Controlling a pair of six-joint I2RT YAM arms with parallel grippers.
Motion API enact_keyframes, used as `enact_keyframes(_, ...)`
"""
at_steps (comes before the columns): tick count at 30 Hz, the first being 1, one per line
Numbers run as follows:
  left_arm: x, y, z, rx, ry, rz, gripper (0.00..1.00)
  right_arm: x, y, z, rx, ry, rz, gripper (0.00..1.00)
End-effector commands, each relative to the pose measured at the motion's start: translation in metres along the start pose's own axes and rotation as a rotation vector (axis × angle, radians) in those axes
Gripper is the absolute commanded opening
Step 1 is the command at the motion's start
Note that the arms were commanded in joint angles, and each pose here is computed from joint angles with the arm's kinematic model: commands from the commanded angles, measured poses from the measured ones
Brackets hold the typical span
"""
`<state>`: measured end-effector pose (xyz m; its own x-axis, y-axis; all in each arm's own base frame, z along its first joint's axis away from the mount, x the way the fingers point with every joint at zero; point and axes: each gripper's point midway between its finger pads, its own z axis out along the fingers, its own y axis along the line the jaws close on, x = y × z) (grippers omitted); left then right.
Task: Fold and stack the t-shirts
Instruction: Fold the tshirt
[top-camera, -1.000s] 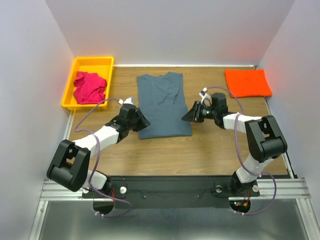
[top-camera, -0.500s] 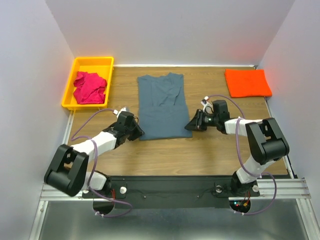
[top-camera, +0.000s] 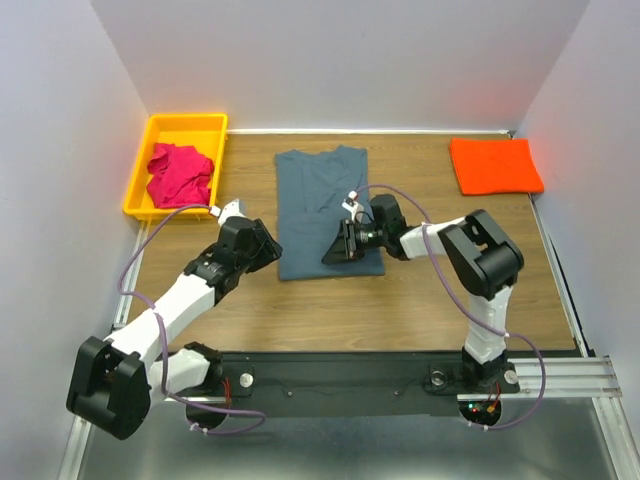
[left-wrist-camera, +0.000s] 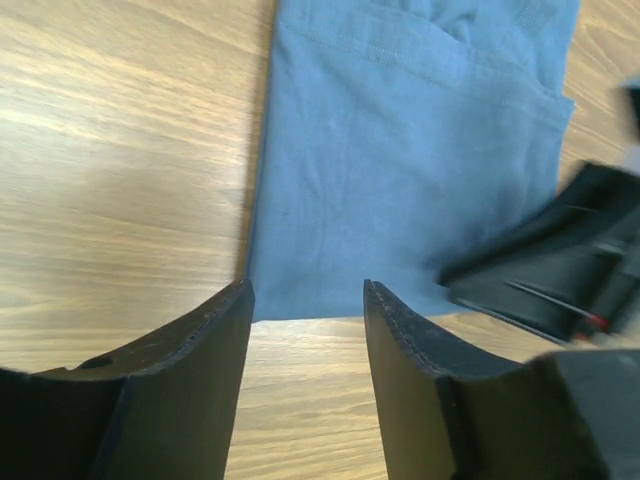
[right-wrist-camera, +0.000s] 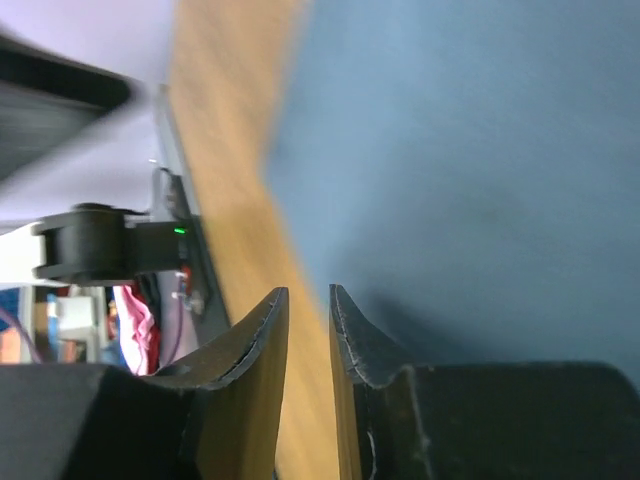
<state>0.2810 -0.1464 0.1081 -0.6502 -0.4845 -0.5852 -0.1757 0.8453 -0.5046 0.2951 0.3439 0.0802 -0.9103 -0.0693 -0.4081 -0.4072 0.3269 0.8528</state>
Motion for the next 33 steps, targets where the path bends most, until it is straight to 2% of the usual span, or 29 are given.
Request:
enact_keyframes(1, -0.025, -0.006, -0.019, 0.014, -0.094, 0.043, 0.65, 0.018, -0.025, 0.003, -0.017, 0.03, 0.028, 0.28)
enact_keyframes(4, -0.033, -0.008, -0.026, 0.029, -0.136, 0.047, 0.7, 0.034, -0.043, 0.005, 0.012, 0.053, 0.037, 0.27)
enact_keyframes(5, -0.034, -0.007, -0.028, 0.028, -0.147, 0.046, 0.75, 0.035, -0.045, 0.005, 0.016, 0.054, 0.038, 0.27)
enact_keyframes(8, -0.04, -0.007, -0.033, 0.034, -0.178, 0.051, 0.79, 0.027, -0.034, 0.003, 0.003, 0.044, 0.024, 0.27)
enact_keyframes(13, -0.05, -0.005, -0.043, 0.028, -0.229, 0.062, 0.85, 0.003, 0.011, 0.003, -0.01, 0.043, -0.047, 0.27)
enact_keyframes(14, -0.051, -0.004, -0.044, 0.022, -0.234, 0.063, 0.85, -0.007, 0.023, 0.007, -0.029, 0.04, -0.087, 0.27)
enact_keyframes(18, -0.054, 0.002, -0.049, 0.001, -0.259, 0.06, 0.86, -0.001, 0.054, 0.039, -0.085, 0.085, -0.128, 0.28)
enact_keyframes(23, -0.055, 0.005, -0.056, -0.003, -0.265, 0.057, 0.85, 0.01, 0.054, 0.08, -0.113, 0.121, -0.116, 0.27)
enact_keyframes(27, -0.053, 0.006, -0.059, 0.002, -0.262, 0.057, 0.85, 0.031, 0.028, 0.108, -0.079, 0.168, -0.06, 0.27)
enact_keyframes(33, -0.045, 0.008, -0.057, 0.009, -0.241, 0.047, 0.85, 0.038, 0.007, 0.115, -0.023, 0.163, -0.046, 0.27)
